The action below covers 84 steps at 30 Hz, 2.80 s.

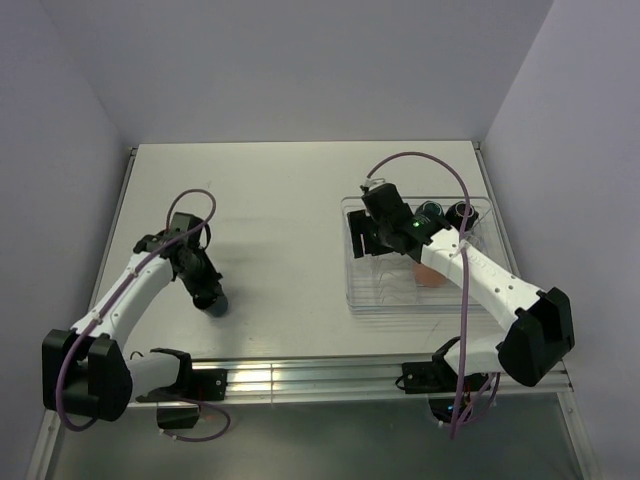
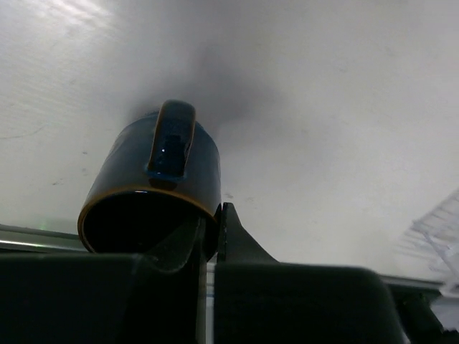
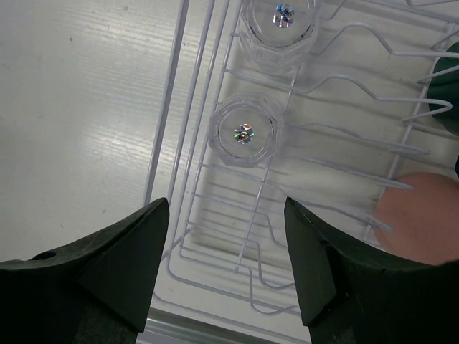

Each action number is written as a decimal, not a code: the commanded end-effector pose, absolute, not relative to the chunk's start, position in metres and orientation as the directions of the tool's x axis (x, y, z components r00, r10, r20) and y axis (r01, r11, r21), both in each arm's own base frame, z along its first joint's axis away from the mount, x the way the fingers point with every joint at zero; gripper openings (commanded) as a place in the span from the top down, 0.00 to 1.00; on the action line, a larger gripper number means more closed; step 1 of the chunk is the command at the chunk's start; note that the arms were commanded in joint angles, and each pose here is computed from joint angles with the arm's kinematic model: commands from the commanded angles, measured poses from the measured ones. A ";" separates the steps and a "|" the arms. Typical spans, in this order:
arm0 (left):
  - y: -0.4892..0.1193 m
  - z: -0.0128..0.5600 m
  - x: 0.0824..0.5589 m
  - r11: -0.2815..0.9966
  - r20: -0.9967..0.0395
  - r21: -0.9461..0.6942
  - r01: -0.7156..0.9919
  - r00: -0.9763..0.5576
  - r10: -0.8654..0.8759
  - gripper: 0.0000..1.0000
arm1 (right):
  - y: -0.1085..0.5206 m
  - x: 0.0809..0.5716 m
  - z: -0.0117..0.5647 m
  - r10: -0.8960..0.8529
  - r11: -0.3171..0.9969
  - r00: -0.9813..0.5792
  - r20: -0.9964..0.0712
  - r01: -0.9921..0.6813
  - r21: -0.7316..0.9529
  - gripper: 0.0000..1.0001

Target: Load the cups into the dish rack

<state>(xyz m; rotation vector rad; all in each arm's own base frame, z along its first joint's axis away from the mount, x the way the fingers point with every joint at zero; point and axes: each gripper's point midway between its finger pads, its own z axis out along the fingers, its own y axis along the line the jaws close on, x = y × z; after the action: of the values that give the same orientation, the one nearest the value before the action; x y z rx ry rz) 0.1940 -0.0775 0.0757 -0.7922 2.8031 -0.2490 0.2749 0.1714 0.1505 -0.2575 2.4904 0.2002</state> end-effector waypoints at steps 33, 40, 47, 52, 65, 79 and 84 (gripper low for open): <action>-0.236 0.383 0.217 -0.176 -0.556 -0.794 0.582 -0.812 -0.178 1.00 | 0.272 0.237 0.370 0.328 0.418 -0.470 -0.819 -0.705 0.572 0.19; -0.244 0.380 0.213 -0.190 -0.538 -0.806 0.560 -0.828 -0.157 1.00 | 0.277 0.231 0.386 0.365 0.349 -0.410 -0.836 -0.772 0.531 0.10; -0.248 0.383 0.208 -0.202 -0.546 -0.799 0.567 -0.824 -0.153 1.00 | 0.288 0.233 0.381 0.348 0.303 -0.441 -0.827 -0.782 0.544 0.09; -0.251 0.384 0.207 -0.203 -0.545 -0.800 0.564 -0.825 -0.147 1.00 | 0.294 0.231 0.377 0.339 0.268 -0.461 -0.820 -0.788 0.554 0.09; -0.257 0.382 0.211 -0.208 -0.529 -0.809 0.549 -0.836 -0.149 1.00 | 0.303 0.229 0.366 0.310 0.265 -0.472 -0.825 -0.791 0.552 0.10; -0.261 0.381 0.214 -0.207 -0.524 -0.812 0.546 -0.838 -0.152 1.00 | 0.309 0.228 0.355 0.289 0.274 -0.484 -0.826 -0.785 0.556 0.19; -0.263 0.378 0.215 -0.206 -0.515 -0.818 0.536 -0.844 -0.151 1.00 | 0.310 0.229 0.353 0.285 0.277 -0.487 -0.826 -0.783 0.557 0.28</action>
<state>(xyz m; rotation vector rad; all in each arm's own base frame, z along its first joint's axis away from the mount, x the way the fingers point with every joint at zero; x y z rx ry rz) 0.2137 -0.2615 0.3623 0.4099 1.7307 -2.1303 0.2317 0.3065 0.3441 -0.4393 1.6413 1.3900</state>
